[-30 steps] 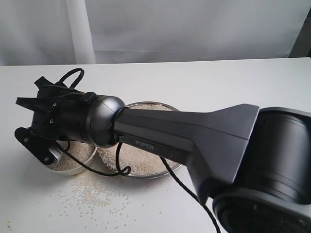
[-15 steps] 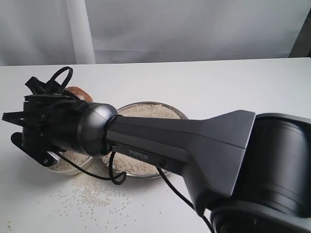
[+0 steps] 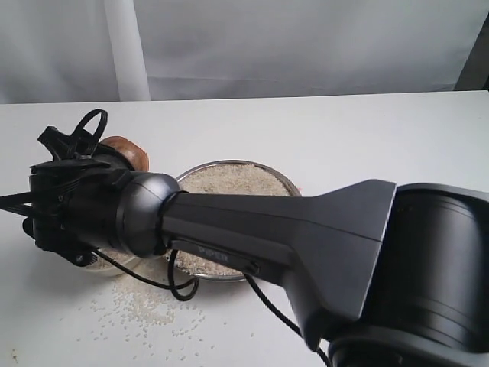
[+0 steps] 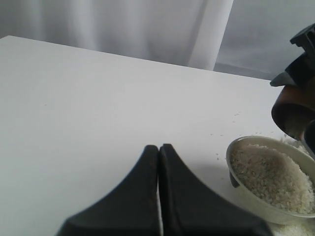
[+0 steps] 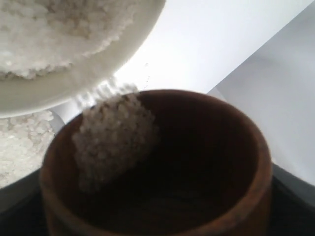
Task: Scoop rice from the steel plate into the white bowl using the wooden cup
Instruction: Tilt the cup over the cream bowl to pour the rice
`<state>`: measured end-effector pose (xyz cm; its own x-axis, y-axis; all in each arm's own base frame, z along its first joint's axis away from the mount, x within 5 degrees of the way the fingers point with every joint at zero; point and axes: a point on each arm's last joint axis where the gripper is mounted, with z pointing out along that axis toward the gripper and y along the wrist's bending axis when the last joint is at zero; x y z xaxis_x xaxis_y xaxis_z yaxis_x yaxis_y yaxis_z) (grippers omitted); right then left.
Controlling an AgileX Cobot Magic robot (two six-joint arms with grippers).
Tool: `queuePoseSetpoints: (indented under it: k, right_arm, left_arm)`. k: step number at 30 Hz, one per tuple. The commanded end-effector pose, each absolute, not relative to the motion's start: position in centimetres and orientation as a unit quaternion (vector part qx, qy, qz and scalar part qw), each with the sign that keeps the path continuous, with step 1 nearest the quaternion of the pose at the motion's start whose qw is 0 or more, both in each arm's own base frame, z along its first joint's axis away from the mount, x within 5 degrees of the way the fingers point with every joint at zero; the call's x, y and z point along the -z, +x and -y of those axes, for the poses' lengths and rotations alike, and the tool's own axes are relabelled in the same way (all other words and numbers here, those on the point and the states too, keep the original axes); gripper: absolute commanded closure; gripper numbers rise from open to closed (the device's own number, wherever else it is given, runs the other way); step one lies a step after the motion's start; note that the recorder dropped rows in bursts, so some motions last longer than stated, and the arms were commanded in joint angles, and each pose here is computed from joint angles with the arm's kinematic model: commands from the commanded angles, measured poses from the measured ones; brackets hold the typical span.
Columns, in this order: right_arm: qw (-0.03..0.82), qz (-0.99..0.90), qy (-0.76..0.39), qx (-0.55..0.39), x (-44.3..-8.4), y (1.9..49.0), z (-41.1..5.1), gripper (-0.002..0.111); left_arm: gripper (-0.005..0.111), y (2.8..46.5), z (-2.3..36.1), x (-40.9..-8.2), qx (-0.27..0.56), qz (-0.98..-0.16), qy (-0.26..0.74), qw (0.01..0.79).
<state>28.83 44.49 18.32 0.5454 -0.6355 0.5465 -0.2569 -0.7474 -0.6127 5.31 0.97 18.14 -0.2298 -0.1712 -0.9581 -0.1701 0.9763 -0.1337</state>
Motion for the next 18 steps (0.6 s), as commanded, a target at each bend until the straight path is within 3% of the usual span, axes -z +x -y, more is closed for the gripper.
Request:
queuePoseSetpoints:
  k: [1,18]
  right_arm:
    - [0.245,-0.244,-0.842,0.414,-18.96,28.36,-44.83,0.108]
    - [0.251,-0.230,-0.831,0.440,-19.42,27.67,-45.32,0.108]
  left_arm:
    - [0.107,5.30,-0.96,-18.33,0.000,-0.780,-0.108,0.616]
    - [0.107,5.30,-0.96,-18.33,0.000,-0.780,-0.108,0.616]
